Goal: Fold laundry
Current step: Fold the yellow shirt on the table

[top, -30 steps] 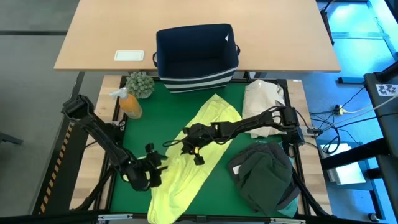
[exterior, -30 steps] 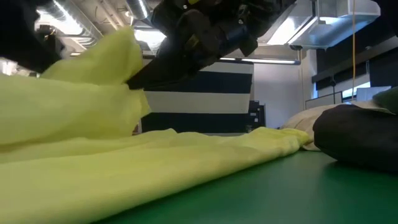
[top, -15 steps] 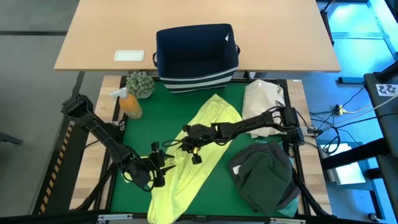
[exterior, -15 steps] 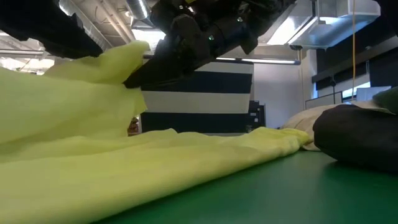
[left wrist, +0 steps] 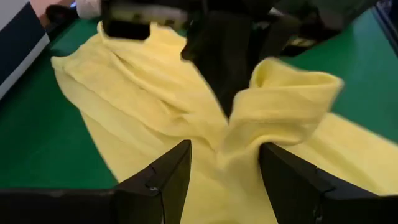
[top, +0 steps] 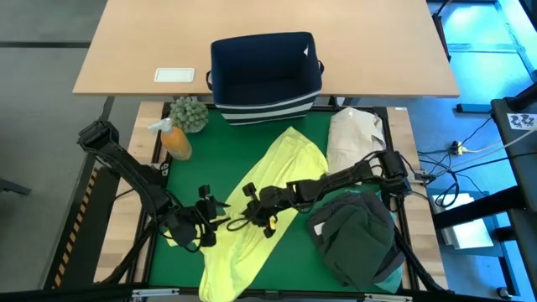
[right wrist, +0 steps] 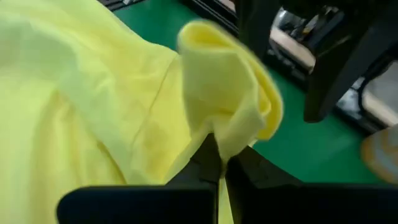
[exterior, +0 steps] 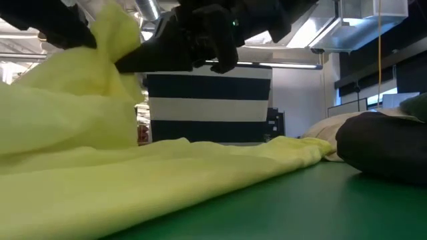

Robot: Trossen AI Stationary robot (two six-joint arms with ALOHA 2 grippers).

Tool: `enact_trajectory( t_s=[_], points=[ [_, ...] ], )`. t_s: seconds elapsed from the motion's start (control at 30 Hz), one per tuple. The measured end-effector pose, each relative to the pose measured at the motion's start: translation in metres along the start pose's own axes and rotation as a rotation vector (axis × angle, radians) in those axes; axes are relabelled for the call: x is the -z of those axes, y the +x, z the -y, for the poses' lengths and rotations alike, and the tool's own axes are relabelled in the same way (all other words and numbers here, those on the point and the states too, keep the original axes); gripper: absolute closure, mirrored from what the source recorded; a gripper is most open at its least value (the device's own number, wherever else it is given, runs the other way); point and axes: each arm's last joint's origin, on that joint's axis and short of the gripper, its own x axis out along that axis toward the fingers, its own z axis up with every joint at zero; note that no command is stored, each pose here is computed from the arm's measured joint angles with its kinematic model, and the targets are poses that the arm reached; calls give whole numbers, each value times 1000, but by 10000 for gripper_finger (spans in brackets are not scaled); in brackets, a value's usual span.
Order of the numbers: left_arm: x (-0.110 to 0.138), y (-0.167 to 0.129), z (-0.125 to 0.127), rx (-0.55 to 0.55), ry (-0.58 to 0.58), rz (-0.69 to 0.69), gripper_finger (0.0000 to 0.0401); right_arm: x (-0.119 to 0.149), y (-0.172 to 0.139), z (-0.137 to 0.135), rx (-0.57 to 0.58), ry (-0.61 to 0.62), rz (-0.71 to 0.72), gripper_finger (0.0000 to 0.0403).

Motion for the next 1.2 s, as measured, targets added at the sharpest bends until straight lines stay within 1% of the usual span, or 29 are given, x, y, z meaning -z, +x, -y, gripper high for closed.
enact_trajectory(
  t_s=[0.13, 0.3, 0.4, 0.47, 0.53, 0.6, 0.7, 0.8, 0.97, 1.03, 1.1, 1.2],
  points=[
    [1, -6, -8, -13, 2, -39, 218, -6, 1, -11, 20, -80, -11, 393],
    [-2, -14, -17, -18, -13, -43, 218, -12, 1, -22, 38, -158, -21, 393],
    [-2, -18, -23, -35, -8, -56, 218, -14, 1, -27, 54, -187, -33, 393],
    [-1, -19, -28, -67, -20, -69, 218, -16, 1, -30, 51, -202, -34, 393],
    [-1, -19, -33, -97, -47, -78, 218, -16, 1, -31, 49, -204, -32, 393],
    [-4, -17, -35, -91, -76, -81, 218, -18, 1, -34, 49, -210, -31, 393],
    [-9, -11, -31, 2, -101, -97, 218, -18, 1, -35, 74, -241, -43, 393],
    [-16, -6, -25, 129, -85, -99, 218, -20, 1, -34, 104, -257, -43, 393],
    [-27, 2, -15, 320, -92, -72, 218, -22, 0, -29, 215, -277, -69, 393],
    [-29, 5, -11, 379, -86, -54, 218, -23, 0, -27, 265, -276, -80, 393],
    [-30, 8, -6, 415, -77, -38, 218, -24, 0, -25, 300, -273, -90, 393],
    [-27, 14, -2, 413, -56, -44, 218, -25, -1, -24, 330, -278, -89, 393]
  ],
)
